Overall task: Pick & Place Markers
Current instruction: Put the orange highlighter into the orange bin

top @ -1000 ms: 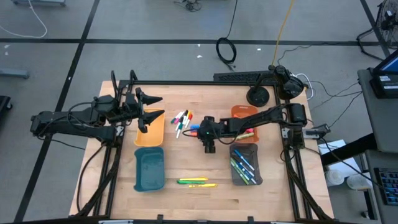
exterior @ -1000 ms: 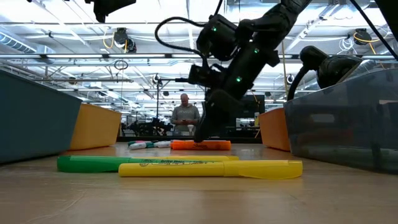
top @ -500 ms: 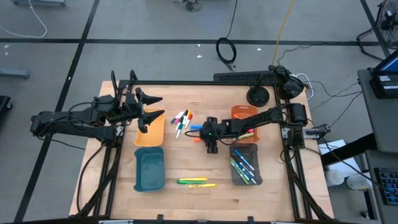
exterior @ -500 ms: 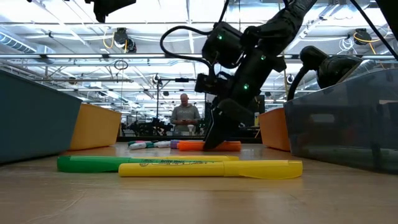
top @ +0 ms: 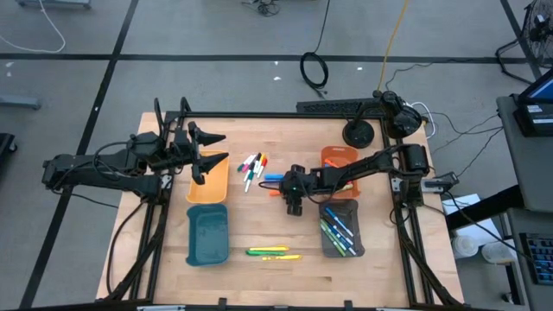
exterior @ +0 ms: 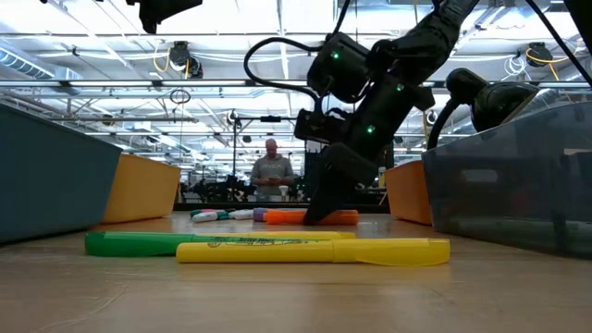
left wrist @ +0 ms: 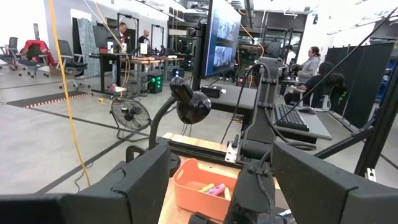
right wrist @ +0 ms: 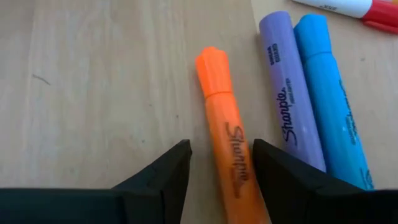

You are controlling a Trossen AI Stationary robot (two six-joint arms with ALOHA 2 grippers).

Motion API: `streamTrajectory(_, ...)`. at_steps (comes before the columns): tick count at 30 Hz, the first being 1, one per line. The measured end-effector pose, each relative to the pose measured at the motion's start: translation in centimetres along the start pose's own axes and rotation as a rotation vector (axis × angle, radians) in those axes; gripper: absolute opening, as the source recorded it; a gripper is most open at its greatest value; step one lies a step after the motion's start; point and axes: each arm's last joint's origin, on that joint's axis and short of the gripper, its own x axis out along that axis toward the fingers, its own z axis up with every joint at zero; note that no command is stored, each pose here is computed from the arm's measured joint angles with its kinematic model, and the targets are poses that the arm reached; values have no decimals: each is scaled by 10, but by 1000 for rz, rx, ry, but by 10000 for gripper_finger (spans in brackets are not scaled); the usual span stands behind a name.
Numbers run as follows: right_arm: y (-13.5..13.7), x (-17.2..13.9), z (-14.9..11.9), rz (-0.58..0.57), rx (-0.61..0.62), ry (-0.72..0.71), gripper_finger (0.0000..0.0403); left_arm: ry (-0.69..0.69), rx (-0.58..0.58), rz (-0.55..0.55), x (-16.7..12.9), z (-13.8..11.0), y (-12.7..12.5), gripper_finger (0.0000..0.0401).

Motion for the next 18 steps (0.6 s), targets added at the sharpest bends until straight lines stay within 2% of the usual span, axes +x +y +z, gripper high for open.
streamTrajectory(8, 4, 0, -1, 11, -28, 8, 163, 0, 0, 0, 0, 0, 0, 282)
streamTrajectory(18, 4, 1, -2, 14, -29, 13, 140, 0, 0, 0, 0, 0, 0, 282)
